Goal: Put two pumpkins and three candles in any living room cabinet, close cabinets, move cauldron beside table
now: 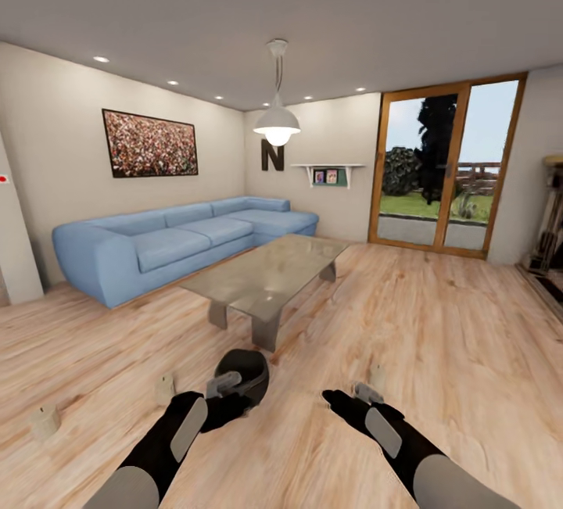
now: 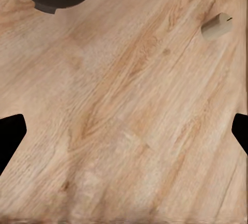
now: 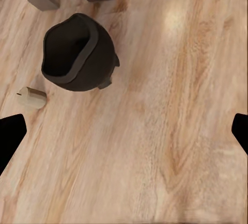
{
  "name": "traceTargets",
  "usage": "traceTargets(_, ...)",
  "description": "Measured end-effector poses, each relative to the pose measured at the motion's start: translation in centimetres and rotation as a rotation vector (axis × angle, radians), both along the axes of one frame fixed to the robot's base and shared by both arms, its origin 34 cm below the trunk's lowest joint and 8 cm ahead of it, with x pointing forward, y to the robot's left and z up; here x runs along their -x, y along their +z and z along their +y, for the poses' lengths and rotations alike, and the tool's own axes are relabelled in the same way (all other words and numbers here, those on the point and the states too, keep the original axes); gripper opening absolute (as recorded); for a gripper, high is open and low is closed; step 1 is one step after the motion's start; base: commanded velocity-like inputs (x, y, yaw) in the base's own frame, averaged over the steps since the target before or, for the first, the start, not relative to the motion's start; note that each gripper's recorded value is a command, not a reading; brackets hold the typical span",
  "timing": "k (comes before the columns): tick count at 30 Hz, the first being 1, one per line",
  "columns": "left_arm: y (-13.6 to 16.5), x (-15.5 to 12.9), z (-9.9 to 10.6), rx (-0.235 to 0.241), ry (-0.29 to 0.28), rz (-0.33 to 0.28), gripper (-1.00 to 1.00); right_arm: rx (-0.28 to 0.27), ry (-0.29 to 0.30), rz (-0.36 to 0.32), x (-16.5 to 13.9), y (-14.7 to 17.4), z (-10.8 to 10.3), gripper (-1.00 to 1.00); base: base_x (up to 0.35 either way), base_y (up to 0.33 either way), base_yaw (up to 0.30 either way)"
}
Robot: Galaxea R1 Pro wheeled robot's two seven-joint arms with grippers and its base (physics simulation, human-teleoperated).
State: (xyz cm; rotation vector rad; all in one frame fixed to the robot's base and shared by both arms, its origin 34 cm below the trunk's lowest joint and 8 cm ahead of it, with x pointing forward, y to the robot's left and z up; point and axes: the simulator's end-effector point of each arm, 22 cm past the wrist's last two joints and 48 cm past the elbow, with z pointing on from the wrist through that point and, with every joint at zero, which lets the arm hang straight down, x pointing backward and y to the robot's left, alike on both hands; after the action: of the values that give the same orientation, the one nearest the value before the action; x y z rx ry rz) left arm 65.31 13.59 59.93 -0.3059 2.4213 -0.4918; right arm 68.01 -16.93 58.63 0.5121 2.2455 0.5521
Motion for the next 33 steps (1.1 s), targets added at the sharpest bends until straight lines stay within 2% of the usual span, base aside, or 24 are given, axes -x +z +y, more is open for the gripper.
traceTargets(3, 0.8, -0.1, -0.1, 0.000, -0.003, 0.000, 1.00, -0.014, -0.022, -0.011, -0.4, 0.9, -1.4, 1.00, -0.313, 0.160, -0.236)
traceTargets(6, 1.5, -0.1, -0.2, -0.001, -0.007, -0.001, 1.00, -0.071, -0.060, -0.028, -0.8, 2.0, -3.3, 1.00, -0.313, 0.160, -0.237)
traceTargets(10, 2.6, -0.2, -0.8, 0.000, -0.017, -0.002, 1.00, -0.107, -0.097, -0.038, -0.9, 3.0, -5.3, 1.00, -0.312, 0.160, -0.236)
traceTargets(14, 3.6, 0.0, -2.2, -0.031, -0.061, -0.010, 1.00, -0.143, -0.124, -0.009, 0.6, 2.0, -5.6, 1.00, -0.313, 0.156, -0.238)
traceTargets(19, 4.7, 0.2, -3.3, -0.069, -0.106, -0.020, 1.00, -0.149, -0.133, 0.011, 1.6, 1.9, -5.7, 1.00, -0.313, 0.116, -0.239)
traceTargets(26, 6.3, 0.1, -3.6, -0.075, -0.114, -0.028, 1.00, -0.142, -0.151, 0.058, 3.2, 0.8, -6.5, 1.00, -0.295, 0.034, -0.240)
traceTargets(33, 7.1, -0.1, -3.7, -0.069, -0.118, -0.046, 1.00, -0.150, -0.147, 0.057, 3.8, 0.5, -7.1, 1.00, -0.204, 0.001, -0.240)
